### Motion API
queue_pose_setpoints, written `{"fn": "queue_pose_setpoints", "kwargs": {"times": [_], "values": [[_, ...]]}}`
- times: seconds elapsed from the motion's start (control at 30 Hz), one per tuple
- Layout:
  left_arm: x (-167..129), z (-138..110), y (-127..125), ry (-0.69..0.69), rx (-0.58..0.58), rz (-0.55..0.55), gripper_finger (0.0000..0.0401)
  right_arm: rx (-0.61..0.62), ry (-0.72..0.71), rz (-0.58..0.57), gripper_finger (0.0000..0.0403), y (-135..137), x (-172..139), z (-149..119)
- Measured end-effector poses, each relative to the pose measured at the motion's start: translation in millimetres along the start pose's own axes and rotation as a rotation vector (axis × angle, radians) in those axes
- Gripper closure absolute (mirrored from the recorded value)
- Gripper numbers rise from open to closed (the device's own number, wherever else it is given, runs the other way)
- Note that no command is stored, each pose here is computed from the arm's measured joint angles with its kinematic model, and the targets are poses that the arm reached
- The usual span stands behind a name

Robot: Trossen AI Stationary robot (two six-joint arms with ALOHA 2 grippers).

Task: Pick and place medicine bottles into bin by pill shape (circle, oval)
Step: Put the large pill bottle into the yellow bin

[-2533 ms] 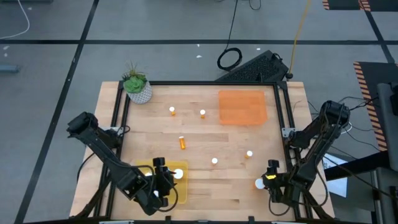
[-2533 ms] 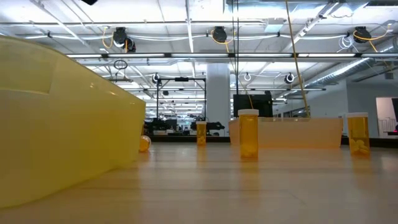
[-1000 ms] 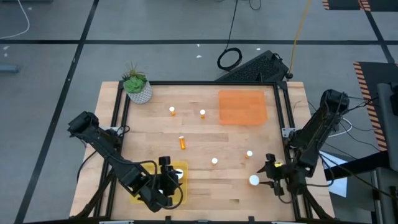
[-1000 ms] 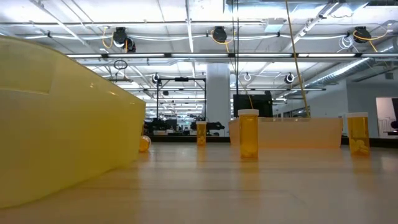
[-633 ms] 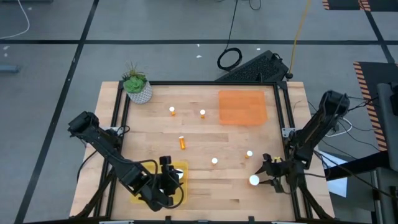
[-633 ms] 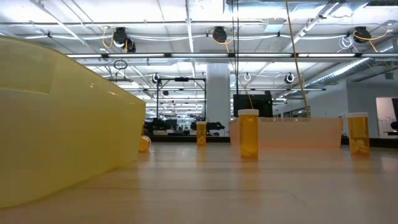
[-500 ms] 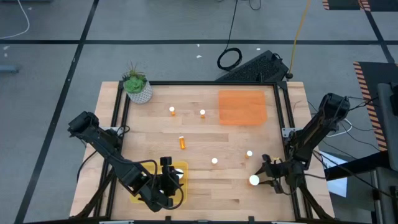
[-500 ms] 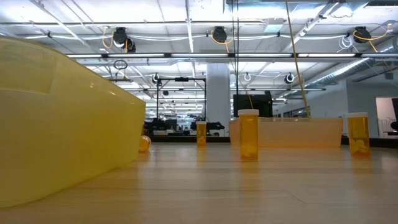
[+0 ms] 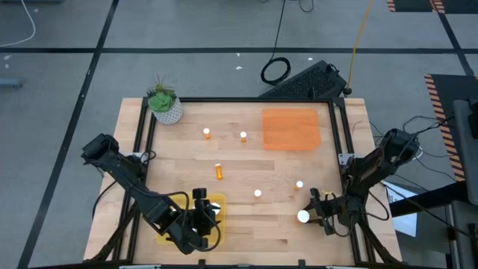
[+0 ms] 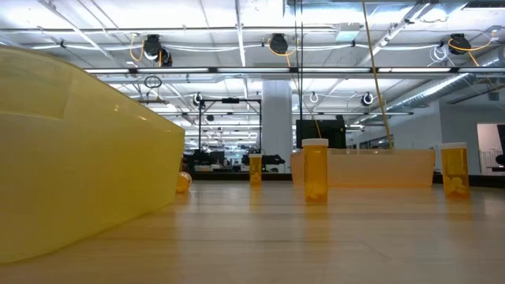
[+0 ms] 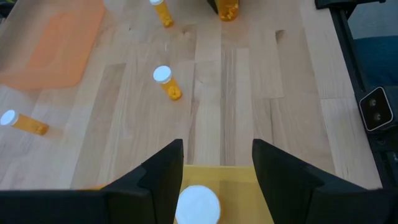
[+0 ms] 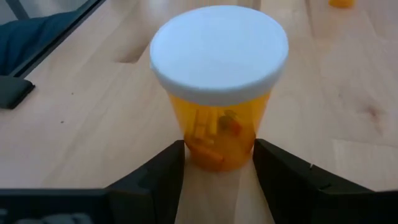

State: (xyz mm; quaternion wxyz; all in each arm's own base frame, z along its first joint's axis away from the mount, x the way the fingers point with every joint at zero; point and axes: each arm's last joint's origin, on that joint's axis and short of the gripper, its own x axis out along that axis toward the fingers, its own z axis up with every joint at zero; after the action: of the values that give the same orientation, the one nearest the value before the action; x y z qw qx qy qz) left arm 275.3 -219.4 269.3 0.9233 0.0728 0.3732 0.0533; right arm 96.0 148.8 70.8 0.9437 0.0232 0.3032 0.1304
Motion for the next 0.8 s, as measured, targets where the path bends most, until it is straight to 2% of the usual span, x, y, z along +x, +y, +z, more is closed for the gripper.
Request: {"fn": "queue_pose_setpoints", "kwargs": {"times": [0.57, 0.8], "values": [[0, 0, 0, 0.0, 0.0, 0.0, 0.0205, -0.012, -0.02, -0.029, 0.0204, 6, 20, 8], [0, 0, 0, 0.0, 0.001, 0.001, 0.0205, -0.008, -0.02, -0.027, 0.0156, 6, 24, 12]]}}
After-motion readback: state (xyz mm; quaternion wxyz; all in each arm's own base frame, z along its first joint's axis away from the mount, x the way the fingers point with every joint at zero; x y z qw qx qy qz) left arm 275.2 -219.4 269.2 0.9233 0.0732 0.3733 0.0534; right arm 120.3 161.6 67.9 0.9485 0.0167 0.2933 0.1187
